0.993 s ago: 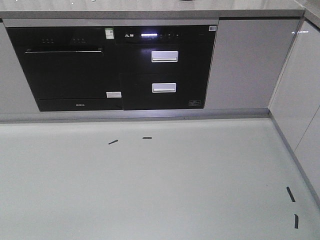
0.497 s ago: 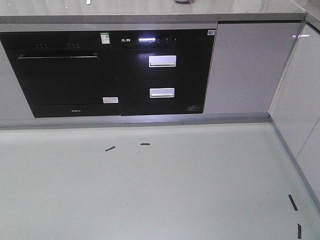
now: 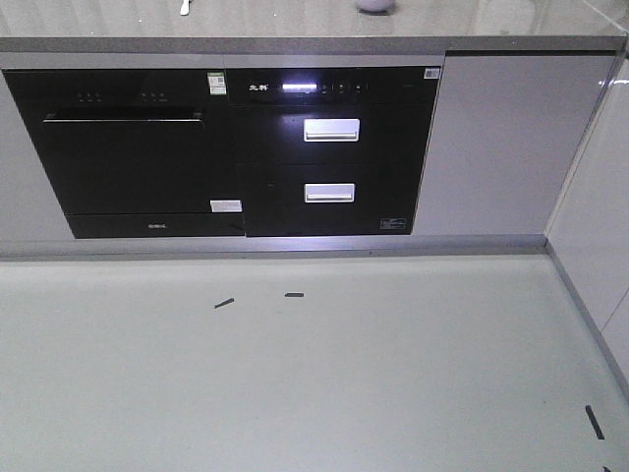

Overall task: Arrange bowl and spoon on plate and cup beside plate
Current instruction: 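Continue driving forward toward the counter holding the spoon and bowl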

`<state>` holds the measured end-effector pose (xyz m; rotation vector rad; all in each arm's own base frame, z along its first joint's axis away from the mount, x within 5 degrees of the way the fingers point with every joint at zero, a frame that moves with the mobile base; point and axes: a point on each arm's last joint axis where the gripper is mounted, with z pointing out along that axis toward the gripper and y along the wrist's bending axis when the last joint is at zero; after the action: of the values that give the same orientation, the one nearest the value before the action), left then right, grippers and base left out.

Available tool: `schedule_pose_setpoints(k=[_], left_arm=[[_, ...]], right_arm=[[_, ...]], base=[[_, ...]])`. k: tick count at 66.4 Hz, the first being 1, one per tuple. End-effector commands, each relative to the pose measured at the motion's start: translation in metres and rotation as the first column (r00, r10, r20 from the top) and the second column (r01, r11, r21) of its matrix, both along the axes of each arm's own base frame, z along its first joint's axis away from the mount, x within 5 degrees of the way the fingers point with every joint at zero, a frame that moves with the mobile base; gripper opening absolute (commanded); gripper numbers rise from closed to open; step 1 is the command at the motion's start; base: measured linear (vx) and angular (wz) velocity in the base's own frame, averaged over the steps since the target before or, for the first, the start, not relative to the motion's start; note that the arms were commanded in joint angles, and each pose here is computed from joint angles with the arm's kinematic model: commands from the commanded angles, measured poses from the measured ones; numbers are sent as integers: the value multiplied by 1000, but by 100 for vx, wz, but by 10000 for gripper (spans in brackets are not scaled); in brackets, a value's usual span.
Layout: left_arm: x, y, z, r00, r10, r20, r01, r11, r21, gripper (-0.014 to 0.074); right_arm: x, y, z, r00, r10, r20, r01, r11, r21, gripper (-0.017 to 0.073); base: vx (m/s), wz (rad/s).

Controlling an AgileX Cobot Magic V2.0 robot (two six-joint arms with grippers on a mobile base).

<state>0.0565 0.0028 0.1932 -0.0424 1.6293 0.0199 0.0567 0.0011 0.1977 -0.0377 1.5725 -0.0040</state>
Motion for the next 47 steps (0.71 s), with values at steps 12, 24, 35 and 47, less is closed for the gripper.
schedule_pose_setpoints(k=[12, 24, 35, 47], left_arm=[[-1, -1, 9, 997, -7, 79, 8, 1000, -10, -6], [-1, -1, 9, 997, -7, 79, 8, 1000, -10, -6], [-1, -1, 9, 997, -7, 79, 8, 1000, -10, -6], [-1, -1, 9, 997, -7, 79, 8, 1000, -10, -6]], right_arm=[[-1, 0, 6, 997, 3, 79, -3, 1000, -2, -3], [-1, 0, 6, 997, 3, 79, -3, 1000, -2, -3], [-1, 0, 6, 997, 3, 79, -3, 1000, -2, -3], [-1, 0, 6, 997, 3, 79, -3, 1000, -2, -3]], base=[[9, 4], [8, 2], [8, 3], [7, 3]])
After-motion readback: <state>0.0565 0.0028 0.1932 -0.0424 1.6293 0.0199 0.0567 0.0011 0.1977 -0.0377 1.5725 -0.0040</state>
